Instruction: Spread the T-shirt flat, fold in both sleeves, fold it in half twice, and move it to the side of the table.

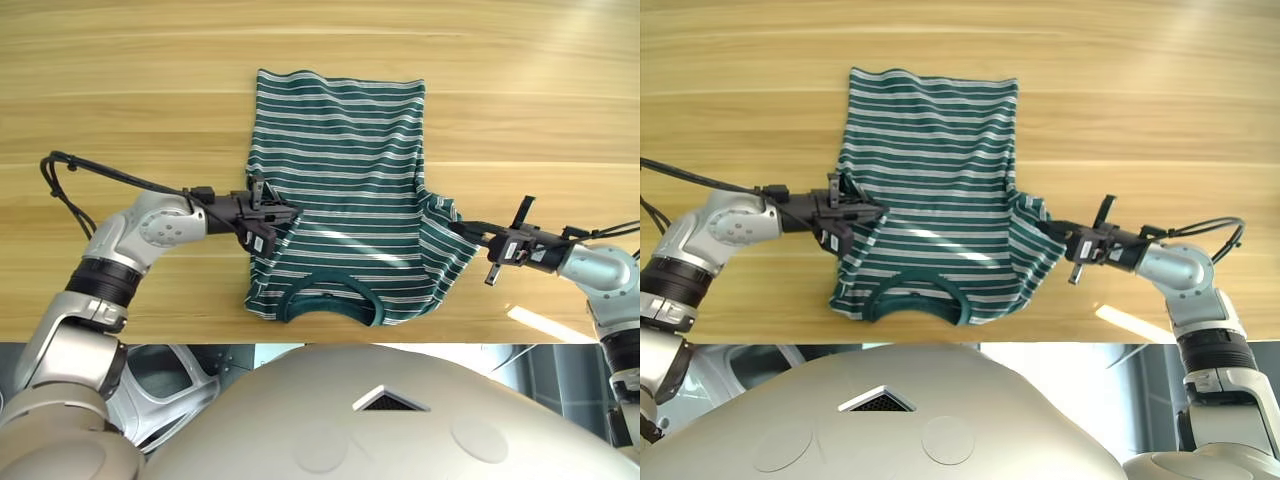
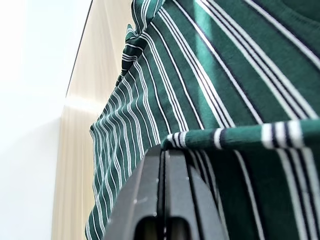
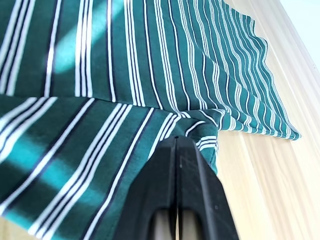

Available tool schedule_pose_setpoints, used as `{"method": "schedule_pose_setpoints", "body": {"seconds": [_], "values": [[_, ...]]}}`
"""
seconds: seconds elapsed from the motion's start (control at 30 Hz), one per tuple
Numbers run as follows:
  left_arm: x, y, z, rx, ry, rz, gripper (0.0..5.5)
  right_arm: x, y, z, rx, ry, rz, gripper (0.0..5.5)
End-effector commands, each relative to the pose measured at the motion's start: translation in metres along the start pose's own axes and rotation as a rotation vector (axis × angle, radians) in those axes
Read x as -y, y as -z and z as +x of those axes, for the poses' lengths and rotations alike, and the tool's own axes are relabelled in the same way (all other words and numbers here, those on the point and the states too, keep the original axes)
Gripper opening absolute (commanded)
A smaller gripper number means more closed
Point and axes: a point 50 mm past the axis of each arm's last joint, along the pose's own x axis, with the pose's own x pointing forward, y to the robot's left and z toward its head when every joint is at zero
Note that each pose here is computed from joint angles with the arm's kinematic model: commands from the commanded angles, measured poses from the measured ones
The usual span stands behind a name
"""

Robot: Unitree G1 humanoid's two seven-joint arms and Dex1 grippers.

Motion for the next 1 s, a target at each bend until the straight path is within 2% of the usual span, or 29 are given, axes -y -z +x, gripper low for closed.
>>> {"method": "schedule_pose_setpoints", "body": {"seconds": [0.03,0.77,1.0], "values": [[-0.003,0.002,0.004,-0.009,0.013,0.008,0.01,0.001,-0.002,0.003,0.01,-0.003,-0.004,0.0],[0.01,0.003,0.023,-0.01,0.045,-0.035,0.01,0.002,-0.003,0.003,0.017,0.004,-0.004,0.0],[0.003,-0.003,0.026,0.019,-0.005,-0.063,0.01,0.001,-0.004,0.004,0.022,0.005,0.0,0.0]]}}
